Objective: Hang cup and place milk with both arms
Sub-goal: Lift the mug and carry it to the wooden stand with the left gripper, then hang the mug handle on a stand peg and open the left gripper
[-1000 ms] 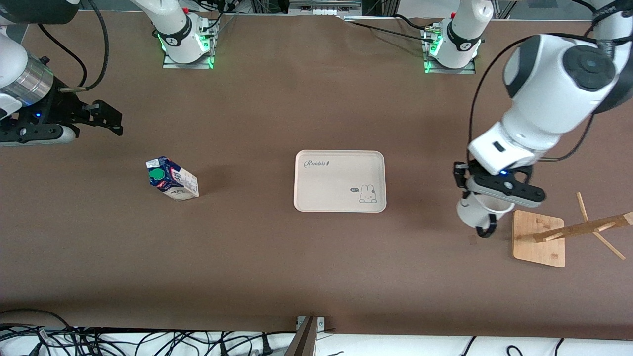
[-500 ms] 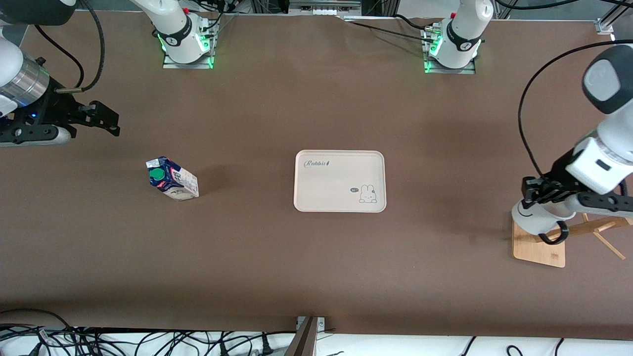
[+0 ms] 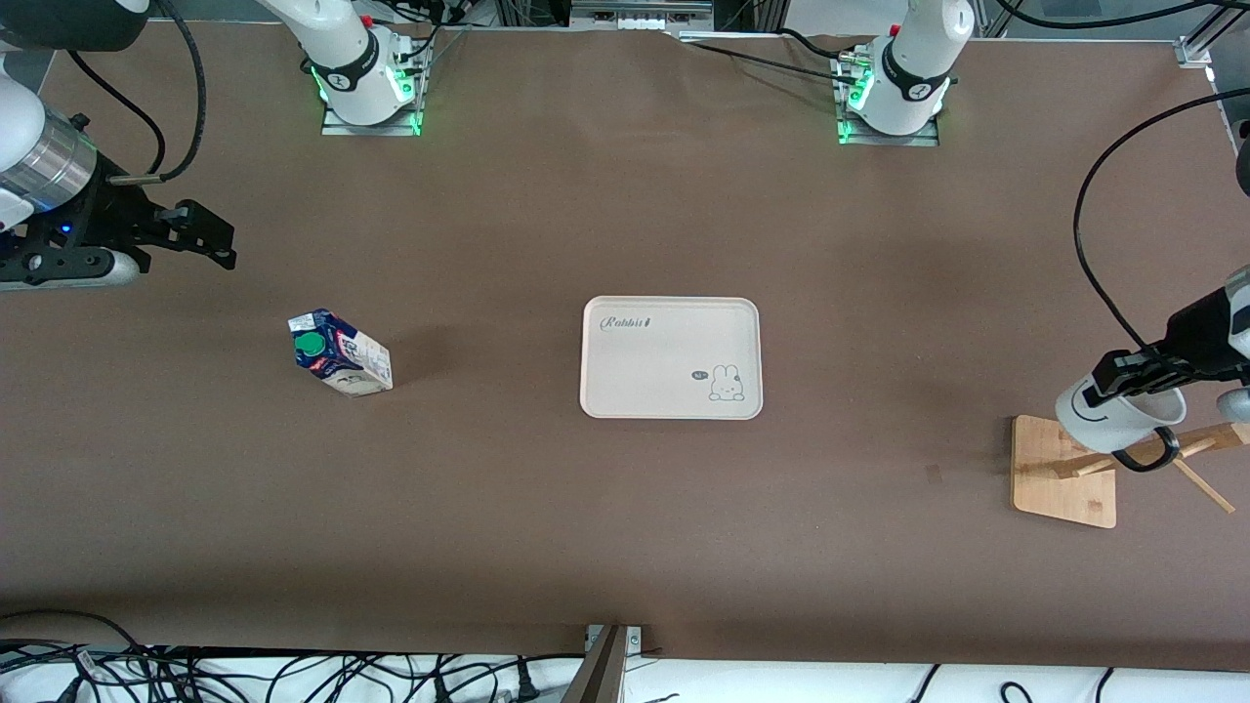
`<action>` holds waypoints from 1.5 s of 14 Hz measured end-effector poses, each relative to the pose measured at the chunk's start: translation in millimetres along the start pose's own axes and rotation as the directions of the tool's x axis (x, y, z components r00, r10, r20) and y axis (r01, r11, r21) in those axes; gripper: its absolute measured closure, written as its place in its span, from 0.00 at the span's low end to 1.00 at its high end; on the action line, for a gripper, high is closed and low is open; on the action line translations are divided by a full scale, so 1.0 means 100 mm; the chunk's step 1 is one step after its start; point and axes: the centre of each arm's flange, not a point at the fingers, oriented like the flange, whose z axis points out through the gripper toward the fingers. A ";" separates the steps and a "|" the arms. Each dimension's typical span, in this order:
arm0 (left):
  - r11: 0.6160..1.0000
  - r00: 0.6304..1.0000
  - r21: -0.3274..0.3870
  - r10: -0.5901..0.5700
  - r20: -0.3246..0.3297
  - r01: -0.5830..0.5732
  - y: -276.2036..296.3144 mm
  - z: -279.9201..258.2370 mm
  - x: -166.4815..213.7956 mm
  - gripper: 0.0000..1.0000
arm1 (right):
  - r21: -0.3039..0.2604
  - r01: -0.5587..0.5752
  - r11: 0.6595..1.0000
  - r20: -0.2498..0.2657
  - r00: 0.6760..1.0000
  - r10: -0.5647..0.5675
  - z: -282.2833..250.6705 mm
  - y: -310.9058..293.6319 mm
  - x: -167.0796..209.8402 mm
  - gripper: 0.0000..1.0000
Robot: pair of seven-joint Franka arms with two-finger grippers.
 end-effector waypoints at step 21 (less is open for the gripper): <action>0.995 0.996 -0.050 0.083 -0.021 -0.084 -0.65 0.01 0.05 0.93 | 0.000 -0.011 1.000 -0.001 1.000 0.011 0.00 0.06 0.00 0.00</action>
